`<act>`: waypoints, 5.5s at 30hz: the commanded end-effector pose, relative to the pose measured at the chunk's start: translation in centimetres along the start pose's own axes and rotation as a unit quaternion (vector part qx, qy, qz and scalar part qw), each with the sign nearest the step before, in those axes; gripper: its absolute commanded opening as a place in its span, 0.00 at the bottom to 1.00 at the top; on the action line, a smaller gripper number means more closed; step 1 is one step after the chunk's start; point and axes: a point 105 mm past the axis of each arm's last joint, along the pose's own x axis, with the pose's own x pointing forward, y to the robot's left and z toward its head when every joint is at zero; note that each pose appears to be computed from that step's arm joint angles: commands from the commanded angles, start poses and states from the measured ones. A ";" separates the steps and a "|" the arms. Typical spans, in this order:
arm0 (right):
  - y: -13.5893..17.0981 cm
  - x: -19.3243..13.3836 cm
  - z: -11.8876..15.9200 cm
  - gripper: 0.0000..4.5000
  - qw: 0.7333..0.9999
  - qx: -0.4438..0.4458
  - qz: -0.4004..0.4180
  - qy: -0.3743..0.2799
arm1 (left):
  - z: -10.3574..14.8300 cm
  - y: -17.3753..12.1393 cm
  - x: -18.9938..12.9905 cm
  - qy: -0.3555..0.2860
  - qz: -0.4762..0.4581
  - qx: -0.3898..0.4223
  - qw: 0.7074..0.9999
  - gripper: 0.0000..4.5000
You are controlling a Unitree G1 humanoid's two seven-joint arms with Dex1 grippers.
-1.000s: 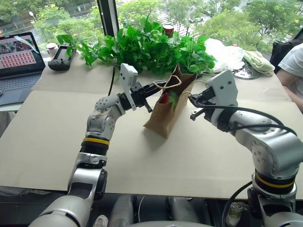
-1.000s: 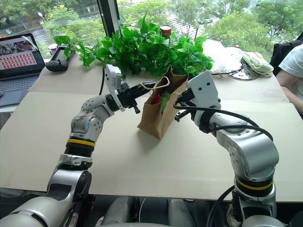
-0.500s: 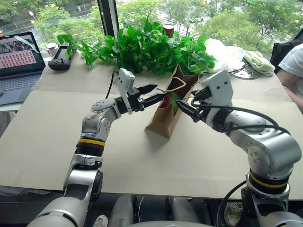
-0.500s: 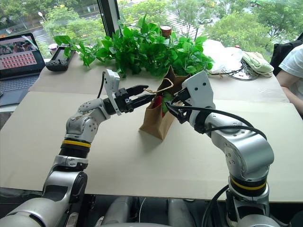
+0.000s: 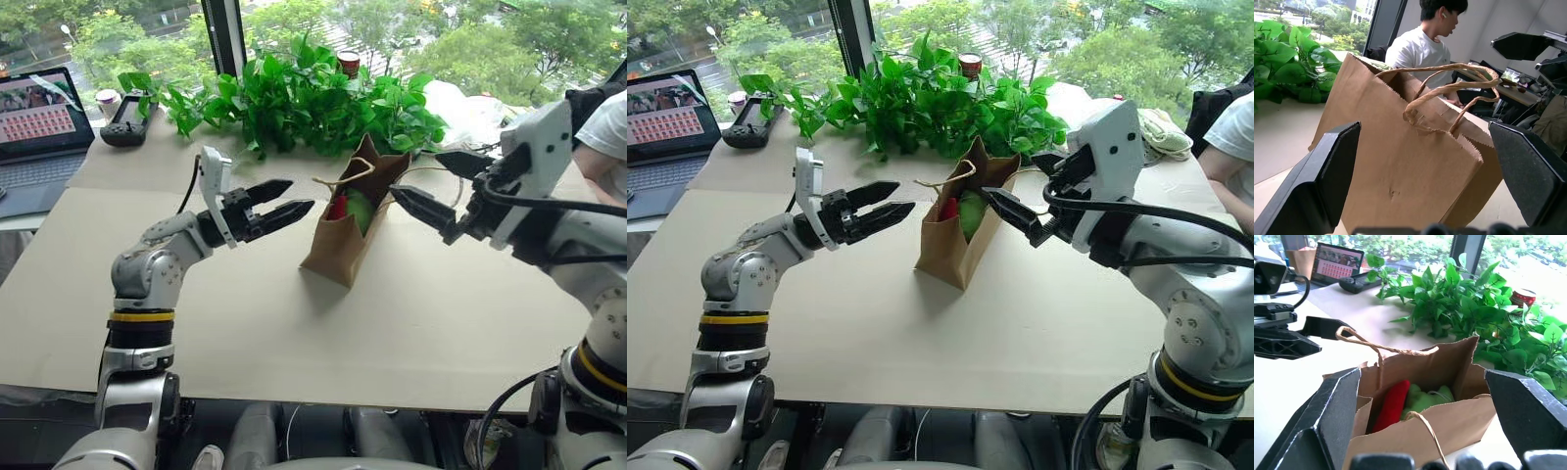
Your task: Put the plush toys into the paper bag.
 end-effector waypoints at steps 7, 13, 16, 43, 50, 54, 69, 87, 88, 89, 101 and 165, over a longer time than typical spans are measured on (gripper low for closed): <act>1.4 0.1 -5.3 0.22 0.990 -0.018 0.066 0.125 | -0.7 -0.6 0.5 -0.001 -0.010 0.026 1.000 1.00; -3.4 2.5 -9.5 0.01 0.976 -0.044 -0.044 0.207 | -1.8 -0.8 1.0 0.025 -0.021 0.047 0.998 1.00; -3.8 4.1 -9.6 0.01 0.977 -0.049 -0.050 0.203 | -2.3 -0.9 1.3 0.042 -0.027 0.065 0.997 1.00; -0.2 10.4 -7.7 0.01 0.988 -0.030 -0.011 0.148 | -3.9 -1.4 5.0 0.063 0.038 0.157 0.985 1.00; 0.2 10.7 -7.6 0.01 0.989 -0.029 -0.006 0.146 | -4.1 -0.3 6.6 0.046 0.088 0.182 0.978 1.00; 0.4 10.9 -7.6 0.01 0.989 -0.029 -0.003 0.146 | -3.9 0.0 6.9 0.029 0.099 0.177 0.979 1.00; 0.2 9.9 -8.2 0.00 0.986 -0.030 -0.012 0.161 | -3.9 0.1 6.8 0.016 0.103 0.167 0.980 0.01; 1.4 6.2 -5.9 0.00 0.992 -0.034 0.019 0.119 | -4.1 0.7 7.3 0.011 0.102 0.152 0.983 0.01; 1.1 5.9 -5.8 0.00 0.993 -0.032 0.018 0.113 | -3.9 0.7 7.3 0.005 0.102 0.150 0.983 0.01; 0.6 5.2 -5.8 0.00 0.993 -0.028 0.016 0.109 | -3.5 0.7 7.1 -0.005 0.101 0.147 0.984 0.01; -2.9 1.1 -4.6 0.00 0.997 -0.030 0.004 0.066 | 3.1 -0.3 0.8 -0.015 -0.040 0.176 0.984 0.01; -2.6 -2.4 -5.9 0.00 0.985 -0.040 0.104 0.135 | 7.4 -1.9 -7.5 0.188 -0.150 0.179 0.954 0.74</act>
